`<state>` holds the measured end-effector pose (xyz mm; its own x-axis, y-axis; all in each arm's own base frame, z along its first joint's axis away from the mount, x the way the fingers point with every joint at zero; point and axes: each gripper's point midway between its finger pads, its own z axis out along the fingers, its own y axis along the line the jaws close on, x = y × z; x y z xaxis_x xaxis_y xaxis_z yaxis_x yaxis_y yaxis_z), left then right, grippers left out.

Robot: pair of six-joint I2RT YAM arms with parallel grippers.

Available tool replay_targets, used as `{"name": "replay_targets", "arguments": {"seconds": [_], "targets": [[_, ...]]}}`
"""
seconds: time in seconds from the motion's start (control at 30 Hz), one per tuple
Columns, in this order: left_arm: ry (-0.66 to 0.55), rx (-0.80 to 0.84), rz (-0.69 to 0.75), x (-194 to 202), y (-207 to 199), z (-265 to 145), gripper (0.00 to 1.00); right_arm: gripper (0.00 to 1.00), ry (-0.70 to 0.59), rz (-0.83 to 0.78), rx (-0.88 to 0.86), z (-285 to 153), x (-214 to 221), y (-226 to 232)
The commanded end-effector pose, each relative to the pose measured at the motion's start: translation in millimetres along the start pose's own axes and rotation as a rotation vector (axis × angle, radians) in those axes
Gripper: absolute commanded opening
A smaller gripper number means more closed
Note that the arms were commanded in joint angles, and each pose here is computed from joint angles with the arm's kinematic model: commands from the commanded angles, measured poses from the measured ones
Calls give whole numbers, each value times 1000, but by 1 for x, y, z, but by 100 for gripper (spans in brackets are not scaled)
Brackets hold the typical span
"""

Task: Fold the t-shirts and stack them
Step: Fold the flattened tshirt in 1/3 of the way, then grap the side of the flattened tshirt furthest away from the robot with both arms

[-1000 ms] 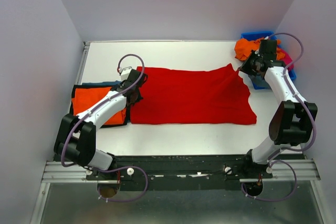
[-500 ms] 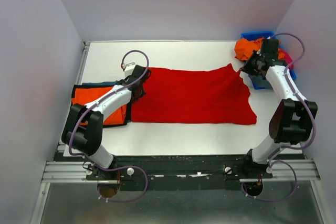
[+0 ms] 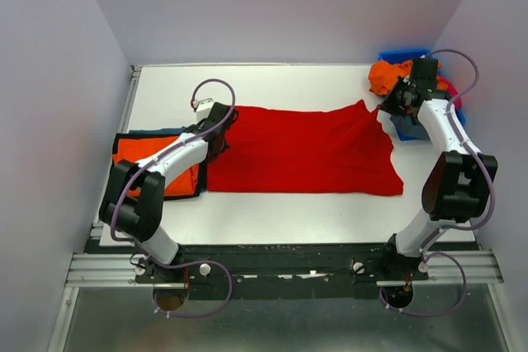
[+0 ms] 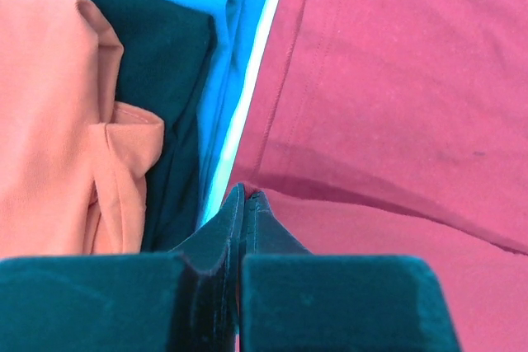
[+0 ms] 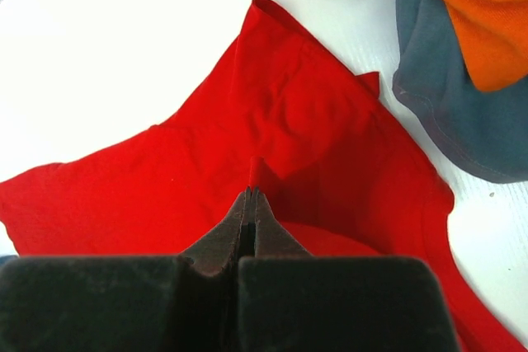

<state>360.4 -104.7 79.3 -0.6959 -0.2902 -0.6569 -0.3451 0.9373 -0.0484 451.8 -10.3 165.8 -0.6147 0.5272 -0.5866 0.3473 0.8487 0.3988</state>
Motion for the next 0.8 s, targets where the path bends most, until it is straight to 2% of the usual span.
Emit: {"name": "replay_targets", "arguments": {"seconds": [0.0, 0.03, 0.07, 0.1, 0.13, 0.17, 0.27, 0.33, 0.5, 0.77], "targets": [[-30, -21, -6, -9, -5, 9, 0, 1, 3, -7, 21, 8, -6, -4], [-20, -18, -2, -8, -6, 11, 0, 3, 9, -6, 23, 11, -6, -4], [-6, -20, 1, -7, -7, 14, 3, 11, 18, -4, 31, 15, -4, -7], [7, -21, 5, -5, -8, 16, 22, 23, 19, -1, 37, 17, -4, -7], [23, -22, 5, -3, -9, 18, 40, 51, 26, 5, 53, 19, -3, -11], [31, -23, 9, -3, -10, 20, 42, 66, 31, 10, 66, 21, -1, -13], [26, -28, 1, -11, -10, 19, 57, 69, 19, 5, 76, 22, -6, -14], [10, -13, -16, -24, -13, 16, 61, 70, 7, -8, 67, 21, -11, -11], [-6, 39, -61, -62, -29, 17, 61, 67, 17, -23, 4, 31, -21, 5], [45, 62, -125, -101, -48, 60, 57, 64, 86, -28, 67, 82, -23, 3]]}}
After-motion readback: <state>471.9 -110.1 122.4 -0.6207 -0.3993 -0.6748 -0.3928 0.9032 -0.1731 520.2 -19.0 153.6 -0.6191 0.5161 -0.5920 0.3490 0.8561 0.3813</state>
